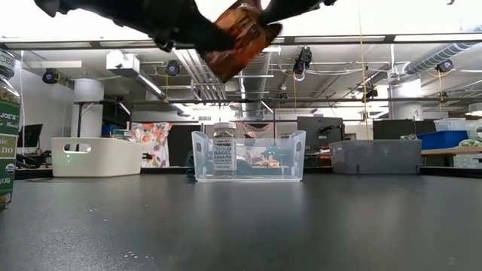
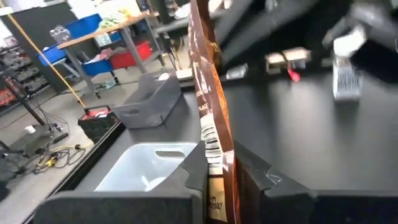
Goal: Sort spices by type
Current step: Put the bottom right spice pack into the black bin
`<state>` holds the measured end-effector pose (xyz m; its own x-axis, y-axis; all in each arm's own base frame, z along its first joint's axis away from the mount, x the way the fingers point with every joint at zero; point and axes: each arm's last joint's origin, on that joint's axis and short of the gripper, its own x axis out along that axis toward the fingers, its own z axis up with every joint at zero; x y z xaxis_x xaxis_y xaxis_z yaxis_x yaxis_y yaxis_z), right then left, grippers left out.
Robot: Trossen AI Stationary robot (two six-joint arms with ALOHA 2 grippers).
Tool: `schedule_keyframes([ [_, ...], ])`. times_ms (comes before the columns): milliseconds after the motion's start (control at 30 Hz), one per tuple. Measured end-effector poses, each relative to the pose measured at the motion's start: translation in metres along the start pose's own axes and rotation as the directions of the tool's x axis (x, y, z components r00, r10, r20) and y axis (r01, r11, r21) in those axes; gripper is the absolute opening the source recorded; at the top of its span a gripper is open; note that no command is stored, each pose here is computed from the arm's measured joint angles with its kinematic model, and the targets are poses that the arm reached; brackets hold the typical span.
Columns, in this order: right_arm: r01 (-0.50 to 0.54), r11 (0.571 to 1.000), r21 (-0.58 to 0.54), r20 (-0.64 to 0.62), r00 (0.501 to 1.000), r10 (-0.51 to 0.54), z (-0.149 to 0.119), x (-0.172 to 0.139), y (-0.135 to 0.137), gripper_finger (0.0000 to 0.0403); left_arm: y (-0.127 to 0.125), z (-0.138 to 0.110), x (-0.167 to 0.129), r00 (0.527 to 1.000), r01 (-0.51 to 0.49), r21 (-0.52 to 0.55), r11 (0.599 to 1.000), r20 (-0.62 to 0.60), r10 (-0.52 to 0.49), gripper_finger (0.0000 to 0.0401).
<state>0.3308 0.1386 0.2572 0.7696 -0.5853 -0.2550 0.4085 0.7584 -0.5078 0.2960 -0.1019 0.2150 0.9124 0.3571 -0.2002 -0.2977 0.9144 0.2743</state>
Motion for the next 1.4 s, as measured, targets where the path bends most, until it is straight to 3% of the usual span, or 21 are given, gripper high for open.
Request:
schedule_keyframes([
  [200,-0.199,0.975,0.1,-0.019,0.979,0.202,0.01,-0.01,-0.017,0.0089,-0.009,0.0,-0.015,0.998,0.057,0.079,0.995,-0.023,-0.056,0.0023],
  [367,-0.375,0.917,0.14,-0.022,0.924,0.381,0.013,-0.018,-0.024,0.016,-0.01,0.003,-0.022,0.997,0.077,0.082,0.994,-0.03,-0.075,0.0022],
  [467,-0.407,0.903,0.139,-0.009,0.911,0.412,0.015,-0.021,-0.027,0.0203,-0.009,0.004,-0.023,0.997,0.082,0.076,0.994,-0.024,-0.08,0.0022],
  [633,-0.421,0.896,0.14,-0.008,0.905,0.426,0.016,-0.016,-0.034,0.0252,-0.013,0.005,-0.024,0.982,0.191,0.084,0.978,-0.014,-0.19,0.0028],
  [767,-0.534,0.831,0.156,-0.004,0.841,0.541,0.016,-0.006,-0.038,0.0264,-0.013,0.006,-0.024,0.981,0.195,0.086,0.977,-0.004,-0.196,0.0025],
  [867,-0.55,0.811,0.199,-0.009,0.826,0.563,0.015,0.002,-0.042,0.0253,-0.014,0.007,-0.024,0.977,0.21,0.089,0.974,0.004,-0.211,0.0023],
  [967,-0.541,0.815,0.21,-0.013,0.831,0.556,0.014,0.008,-0.046,0.0216,-0.014,0.007,-0.025,0.977,0.211,0.088,0.973,0.01,-0.213,0.0029],
  [1200,-0.546,0.825,0.147,-0.015,0.832,0.554,0.014,0.01,-0.048,0.0034,-0.014,0.008,-0.024,0.979,0.201,0.072,0.977,0.021,-0.203,0.0049],
  [1400,-0.553,0.818,0.159,-0.039,0.824,0.565,0.02,0.009,-0.053,0.001,-0.013,0.009,-0.025,0.982,0.187,0.059,0.981,0.02,-0.189,0.0089],
])
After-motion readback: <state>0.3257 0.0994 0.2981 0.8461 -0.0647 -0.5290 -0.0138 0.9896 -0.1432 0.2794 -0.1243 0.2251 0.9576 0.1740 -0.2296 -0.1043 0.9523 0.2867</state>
